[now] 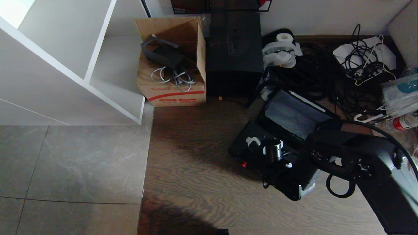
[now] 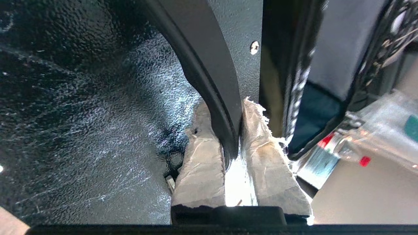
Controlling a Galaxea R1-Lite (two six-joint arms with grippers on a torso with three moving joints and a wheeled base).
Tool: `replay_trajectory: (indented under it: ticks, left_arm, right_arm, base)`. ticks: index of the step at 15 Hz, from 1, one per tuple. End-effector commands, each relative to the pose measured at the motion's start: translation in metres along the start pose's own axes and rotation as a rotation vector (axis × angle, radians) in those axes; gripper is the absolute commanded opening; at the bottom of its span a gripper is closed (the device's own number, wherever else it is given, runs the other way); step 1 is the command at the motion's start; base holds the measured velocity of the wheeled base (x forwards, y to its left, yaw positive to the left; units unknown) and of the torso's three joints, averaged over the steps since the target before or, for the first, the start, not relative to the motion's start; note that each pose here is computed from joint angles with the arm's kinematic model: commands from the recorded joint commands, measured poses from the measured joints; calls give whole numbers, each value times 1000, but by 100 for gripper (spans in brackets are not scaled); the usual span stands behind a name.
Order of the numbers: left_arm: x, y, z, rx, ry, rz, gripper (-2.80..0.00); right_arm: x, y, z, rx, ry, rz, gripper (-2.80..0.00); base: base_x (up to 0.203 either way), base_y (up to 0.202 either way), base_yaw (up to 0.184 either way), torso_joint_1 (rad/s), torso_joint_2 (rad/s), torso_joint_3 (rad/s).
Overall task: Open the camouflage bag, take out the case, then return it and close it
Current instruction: Place the black box back
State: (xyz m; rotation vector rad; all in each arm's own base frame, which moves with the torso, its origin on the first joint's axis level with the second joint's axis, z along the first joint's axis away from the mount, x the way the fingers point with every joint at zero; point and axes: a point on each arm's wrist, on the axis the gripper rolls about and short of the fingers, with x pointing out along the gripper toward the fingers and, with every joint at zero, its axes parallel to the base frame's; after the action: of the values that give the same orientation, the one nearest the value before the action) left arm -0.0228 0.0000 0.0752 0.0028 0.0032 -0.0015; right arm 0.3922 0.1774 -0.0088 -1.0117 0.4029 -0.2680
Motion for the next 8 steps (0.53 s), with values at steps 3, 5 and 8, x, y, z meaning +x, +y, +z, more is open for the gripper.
replay_trajectory:
  ticks: [3, 5, 8]
  left_arm:
    - [0, 0, 0, 0, 0, 0, -280]
    - [0, 0, 0, 0, -1, 1, -280]
    - [0, 0, 0, 0, -1, 1, -280]
  right_arm:
    - [-4, 10, -4, -27, 8, 20, -280]
    - [-7, 18, -4, -11, 7, 35, -280]
    - [-6, 28, -9, -27, 18, 50, -280]
  base:
    - [0, 0, 0, 0, 0, 0]
    - [0, 0, 0, 0, 0, 0]
    - [0, 0, 0, 0, 0, 0]
